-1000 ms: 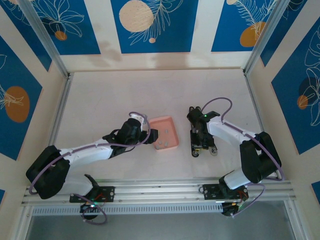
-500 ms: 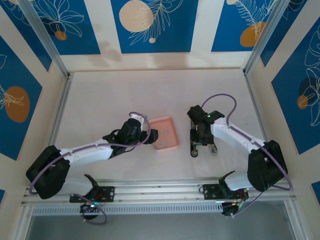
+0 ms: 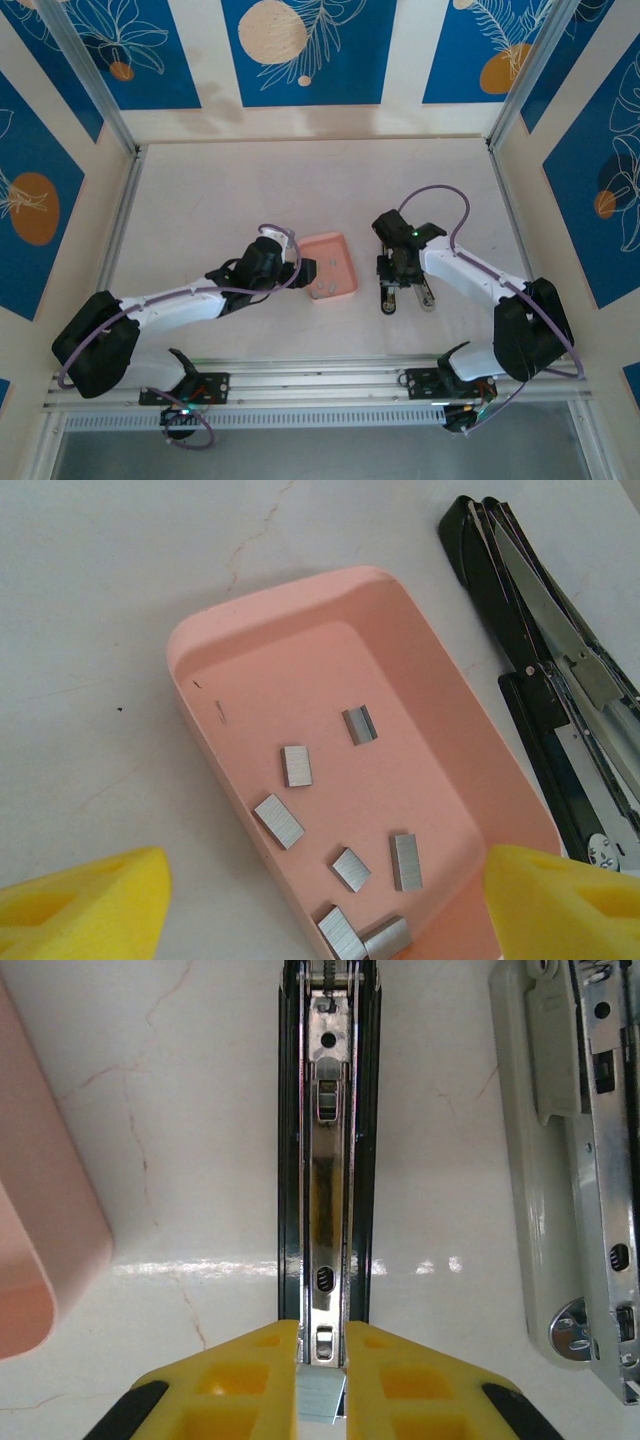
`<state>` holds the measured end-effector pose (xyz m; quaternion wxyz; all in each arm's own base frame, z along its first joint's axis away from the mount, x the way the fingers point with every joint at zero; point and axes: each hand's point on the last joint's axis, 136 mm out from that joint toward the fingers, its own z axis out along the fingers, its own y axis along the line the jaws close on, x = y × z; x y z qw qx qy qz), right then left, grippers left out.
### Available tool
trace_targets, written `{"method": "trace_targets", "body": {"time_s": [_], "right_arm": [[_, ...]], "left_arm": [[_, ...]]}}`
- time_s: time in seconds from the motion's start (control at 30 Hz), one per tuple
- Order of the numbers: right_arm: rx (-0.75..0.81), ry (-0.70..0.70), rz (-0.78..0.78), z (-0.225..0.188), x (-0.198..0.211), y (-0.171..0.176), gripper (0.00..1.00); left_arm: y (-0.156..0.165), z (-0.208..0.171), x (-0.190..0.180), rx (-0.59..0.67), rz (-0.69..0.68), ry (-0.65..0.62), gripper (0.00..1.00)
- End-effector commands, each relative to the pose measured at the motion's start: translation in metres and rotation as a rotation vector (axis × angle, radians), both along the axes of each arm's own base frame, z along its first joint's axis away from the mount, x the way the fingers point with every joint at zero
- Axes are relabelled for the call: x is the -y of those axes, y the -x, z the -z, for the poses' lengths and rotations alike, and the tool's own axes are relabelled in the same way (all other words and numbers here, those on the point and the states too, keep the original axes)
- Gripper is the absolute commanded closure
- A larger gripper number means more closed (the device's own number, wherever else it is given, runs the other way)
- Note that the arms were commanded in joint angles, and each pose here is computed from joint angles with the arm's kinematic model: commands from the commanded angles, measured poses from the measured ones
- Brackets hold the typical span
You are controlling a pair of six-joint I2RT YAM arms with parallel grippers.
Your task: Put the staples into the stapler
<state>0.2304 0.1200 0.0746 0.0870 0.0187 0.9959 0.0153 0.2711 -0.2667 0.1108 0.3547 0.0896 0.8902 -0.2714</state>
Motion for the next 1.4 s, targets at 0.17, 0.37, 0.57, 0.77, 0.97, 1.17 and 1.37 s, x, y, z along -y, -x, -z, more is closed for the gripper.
{"method": "trace_targets", "body": {"time_s": [0.17,0.37,0.57,0.77,0.97,1.17,1.37], "right_arm": [[-0.044,0.039,-0.046,0.013,0.002,0.011,0.83],[-0.054,0.066,-0.040,0.016,0.006,0.013,0.82],[-0.059,0.067,-0.043,0.019,0.006,0.014,0.82],[-0.055,0.050,-0.050,0.022,0.002,0.014,0.83],[-0.058,0.033,-0.071,0.024,-0.002,0.016,0.83],[-0.057,0.029,-0.085,0.024,-0.004,0.018,0.82],[-0.064,0.031,-0.090,0.027,-0.005,0.022,0.83]], "left_arm": [[0.002,-0.001,0.004,0.012,0.015,-0.010,0.19],[0.001,-0.002,0.004,0.013,0.016,-0.009,0.19],[0.002,-0.001,0.003,0.011,0.016,-0.013,0.19],[0.002,-0.002,0.003,0.012,0.015,-0.012,0.19],[0.004,-0.002,0.002,0.012,0.014,-0.016,0.19],[0.004,-0.001,0.002,0.011,0.014,-0.017,0.19],[0.005,-0.002,0.003,0.013,0.016,-0.016,0.19]]}}
